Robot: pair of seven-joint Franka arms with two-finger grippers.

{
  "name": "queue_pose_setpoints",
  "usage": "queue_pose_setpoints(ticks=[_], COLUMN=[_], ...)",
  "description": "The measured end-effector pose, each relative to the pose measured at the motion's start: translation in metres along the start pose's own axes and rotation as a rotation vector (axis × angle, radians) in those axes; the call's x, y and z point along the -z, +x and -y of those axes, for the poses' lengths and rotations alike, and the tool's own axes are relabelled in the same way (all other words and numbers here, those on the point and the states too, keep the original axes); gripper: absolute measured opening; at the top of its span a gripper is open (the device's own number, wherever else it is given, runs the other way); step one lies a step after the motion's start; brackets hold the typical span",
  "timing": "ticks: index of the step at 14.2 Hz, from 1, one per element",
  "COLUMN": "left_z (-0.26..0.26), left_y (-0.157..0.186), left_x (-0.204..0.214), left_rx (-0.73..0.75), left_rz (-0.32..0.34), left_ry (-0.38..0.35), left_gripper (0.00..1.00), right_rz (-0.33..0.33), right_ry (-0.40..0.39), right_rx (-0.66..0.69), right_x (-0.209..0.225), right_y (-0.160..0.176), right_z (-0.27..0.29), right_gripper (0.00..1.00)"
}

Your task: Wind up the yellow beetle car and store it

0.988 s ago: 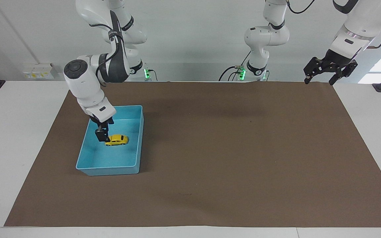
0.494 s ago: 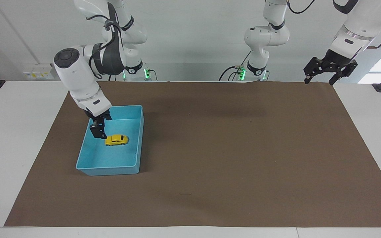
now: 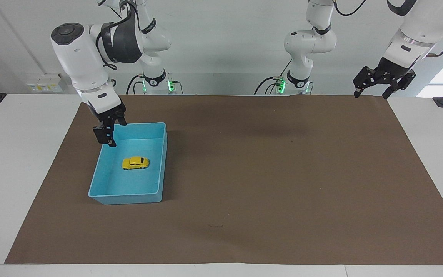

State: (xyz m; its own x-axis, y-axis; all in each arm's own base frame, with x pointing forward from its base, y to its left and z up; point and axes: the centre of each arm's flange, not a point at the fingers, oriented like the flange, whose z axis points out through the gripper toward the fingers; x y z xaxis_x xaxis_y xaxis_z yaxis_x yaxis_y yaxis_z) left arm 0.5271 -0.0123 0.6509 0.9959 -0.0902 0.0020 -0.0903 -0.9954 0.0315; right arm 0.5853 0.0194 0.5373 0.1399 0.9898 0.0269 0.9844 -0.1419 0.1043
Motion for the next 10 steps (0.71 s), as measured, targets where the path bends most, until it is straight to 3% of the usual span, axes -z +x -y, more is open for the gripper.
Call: queue_pose_setpoints(ticks=[4, 10], left_z=[0.000, 0.000], left_y=[0.000, 0.000], left_x=[0.000, 0.000], left_rx=[0.000, 0.000], left_rz=[0.000, 0.000], left_ry=[0.000, 0.000], left_gripper=[1.00, 1.00], right_rz=[0.005, 0.020], right_ry=[0.022, 0.058], right_rx=[-0.109, -0.353], right_x=[0.003, 0.043], right_y=[-0.003, 0.000], right_z=[0.002, 0.011], right_gripper=[1.00, 1.00])
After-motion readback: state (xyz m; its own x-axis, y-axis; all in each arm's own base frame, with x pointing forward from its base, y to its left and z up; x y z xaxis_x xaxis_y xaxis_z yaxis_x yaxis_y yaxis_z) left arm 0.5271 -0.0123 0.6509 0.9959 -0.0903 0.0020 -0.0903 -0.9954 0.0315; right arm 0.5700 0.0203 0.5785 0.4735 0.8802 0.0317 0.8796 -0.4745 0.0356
